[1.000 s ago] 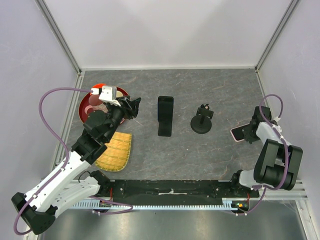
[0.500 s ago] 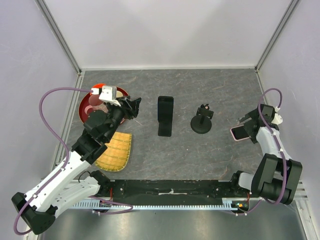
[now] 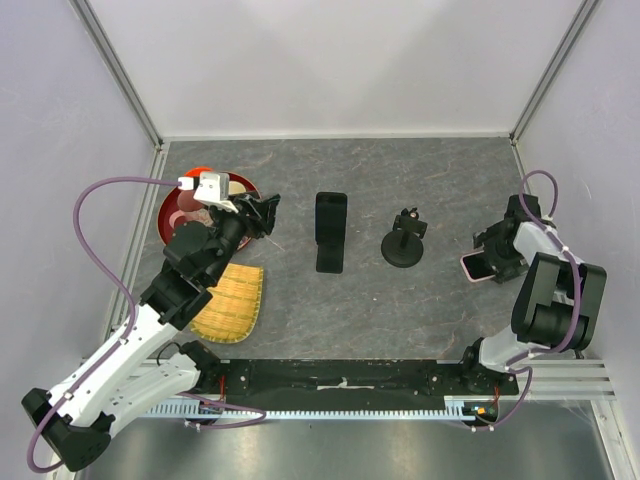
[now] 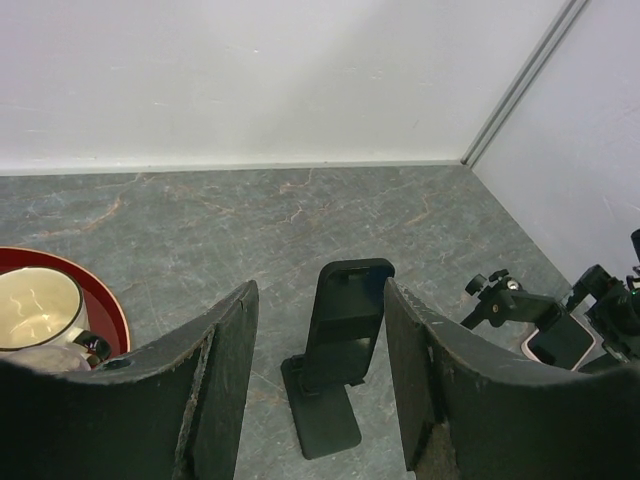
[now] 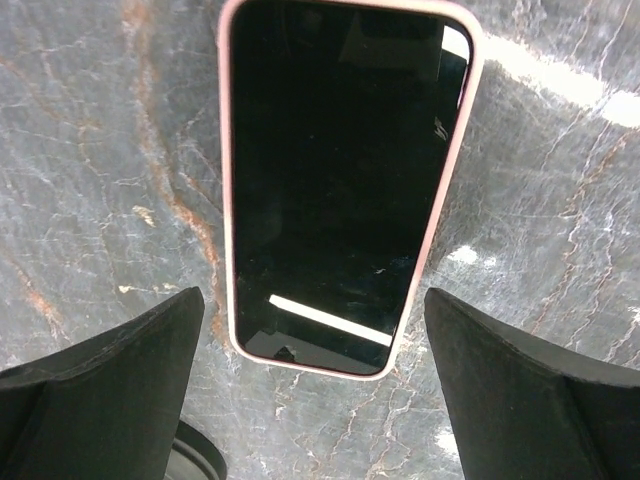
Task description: Place the phone on the phone stand
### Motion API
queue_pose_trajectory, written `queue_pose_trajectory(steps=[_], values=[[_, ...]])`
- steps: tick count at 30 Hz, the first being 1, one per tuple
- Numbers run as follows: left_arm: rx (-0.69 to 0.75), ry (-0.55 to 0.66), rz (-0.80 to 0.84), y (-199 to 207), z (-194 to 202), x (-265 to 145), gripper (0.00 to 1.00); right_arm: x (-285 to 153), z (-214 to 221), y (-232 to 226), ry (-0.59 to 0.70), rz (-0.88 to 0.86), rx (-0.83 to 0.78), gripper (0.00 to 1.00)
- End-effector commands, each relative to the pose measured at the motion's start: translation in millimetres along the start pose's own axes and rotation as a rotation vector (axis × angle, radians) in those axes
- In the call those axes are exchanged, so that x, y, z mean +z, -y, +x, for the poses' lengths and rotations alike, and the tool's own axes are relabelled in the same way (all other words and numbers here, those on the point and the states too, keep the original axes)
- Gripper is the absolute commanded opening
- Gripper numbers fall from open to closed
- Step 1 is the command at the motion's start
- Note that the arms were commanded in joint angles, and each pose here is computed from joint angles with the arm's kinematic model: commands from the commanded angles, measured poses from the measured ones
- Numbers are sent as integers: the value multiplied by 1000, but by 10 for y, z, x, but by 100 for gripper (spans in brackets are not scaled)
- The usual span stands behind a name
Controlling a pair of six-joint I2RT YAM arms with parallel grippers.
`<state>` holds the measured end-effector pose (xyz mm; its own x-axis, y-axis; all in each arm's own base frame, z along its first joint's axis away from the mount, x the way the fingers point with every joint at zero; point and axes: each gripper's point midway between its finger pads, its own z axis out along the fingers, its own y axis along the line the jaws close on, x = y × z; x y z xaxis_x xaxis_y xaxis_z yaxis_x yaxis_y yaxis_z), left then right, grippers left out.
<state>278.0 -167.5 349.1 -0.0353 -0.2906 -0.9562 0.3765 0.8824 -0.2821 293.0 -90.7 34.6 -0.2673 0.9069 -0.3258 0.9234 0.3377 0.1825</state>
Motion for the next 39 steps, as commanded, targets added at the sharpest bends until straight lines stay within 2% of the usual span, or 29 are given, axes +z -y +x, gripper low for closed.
queue_pose_trajectory(steps=[1,18,23,28,32,33,39], values=[[-51,61,20,67,-272,-22,60,45,54,-60,-46,25,79,98],[-59,60,16,33,-270,-5,60,412,325,-15,-73,120,134,98],[-67,57,15,18,-266,7,60,418,302,-49,-56,135,86,98],[-81,64,11,-12,-292,3,60,464,489,-55,-83,152,3,97],[-82,67,3,-39,-294,4,59,421,600,-132,-77,128,-77,86],[-81,66,1,-45,-292,5,59,408,619,-147,-81,119,-98,79],[-88,72,0,-52,-311,-7,59,289,706,-150,-67,90,-162,55]])
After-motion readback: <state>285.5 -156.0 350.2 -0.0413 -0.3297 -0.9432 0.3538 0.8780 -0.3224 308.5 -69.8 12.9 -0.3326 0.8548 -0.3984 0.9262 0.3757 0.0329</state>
